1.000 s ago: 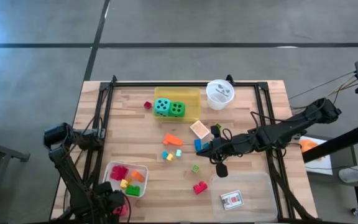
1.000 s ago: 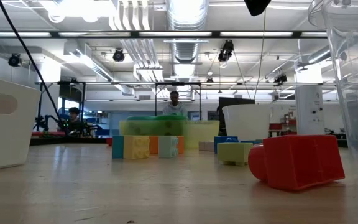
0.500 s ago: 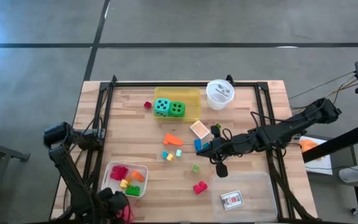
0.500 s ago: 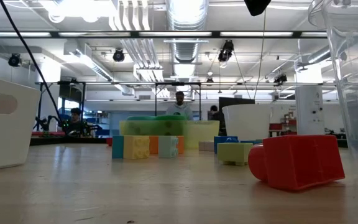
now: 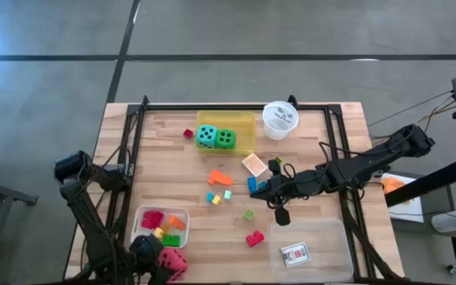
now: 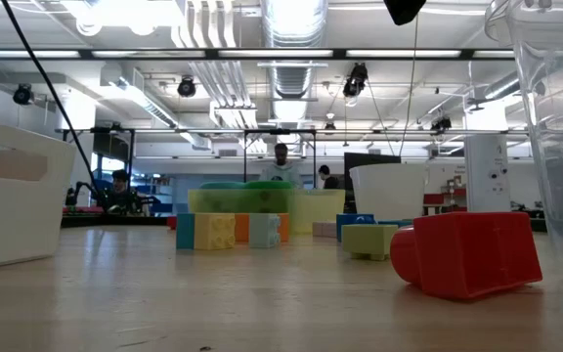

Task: Pick & Place Toys
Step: Put the pink die into the yellow bin

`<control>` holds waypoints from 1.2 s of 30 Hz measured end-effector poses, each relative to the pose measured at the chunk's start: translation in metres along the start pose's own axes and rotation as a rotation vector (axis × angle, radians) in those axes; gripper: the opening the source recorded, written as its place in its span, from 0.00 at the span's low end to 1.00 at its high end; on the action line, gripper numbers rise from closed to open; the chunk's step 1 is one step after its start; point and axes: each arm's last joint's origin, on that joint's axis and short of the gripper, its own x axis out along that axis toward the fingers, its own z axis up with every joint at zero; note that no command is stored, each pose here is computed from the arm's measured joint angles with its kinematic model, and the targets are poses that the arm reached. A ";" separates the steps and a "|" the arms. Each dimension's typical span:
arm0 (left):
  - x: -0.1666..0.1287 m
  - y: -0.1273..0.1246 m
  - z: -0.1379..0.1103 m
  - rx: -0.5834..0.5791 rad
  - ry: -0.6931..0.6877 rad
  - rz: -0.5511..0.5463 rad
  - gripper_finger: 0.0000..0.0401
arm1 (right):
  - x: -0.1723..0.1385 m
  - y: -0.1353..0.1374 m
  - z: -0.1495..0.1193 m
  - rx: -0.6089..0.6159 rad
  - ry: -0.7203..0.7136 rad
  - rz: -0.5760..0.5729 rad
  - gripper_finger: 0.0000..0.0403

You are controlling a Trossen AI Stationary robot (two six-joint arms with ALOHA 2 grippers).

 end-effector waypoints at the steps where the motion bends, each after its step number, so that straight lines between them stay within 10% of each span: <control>1: 0.000 -0.001 0.001 -0.011 -0.009 -0.011 0.74 | 0.000 0.000 0.000 0.000 0.000 0.000 0.02; 19: -0.003 -0.018 0.018 -0.039 -0.316 -0.204 0.73 | 0.000 0.000 0.000 0.000 0.000 0.000 0.02; 36: 0.017 -0.014 0.182 0.221 -0.260 0.004 0.73 | 0.000 0.000 0.000 0.000 0.000 0.001 0.02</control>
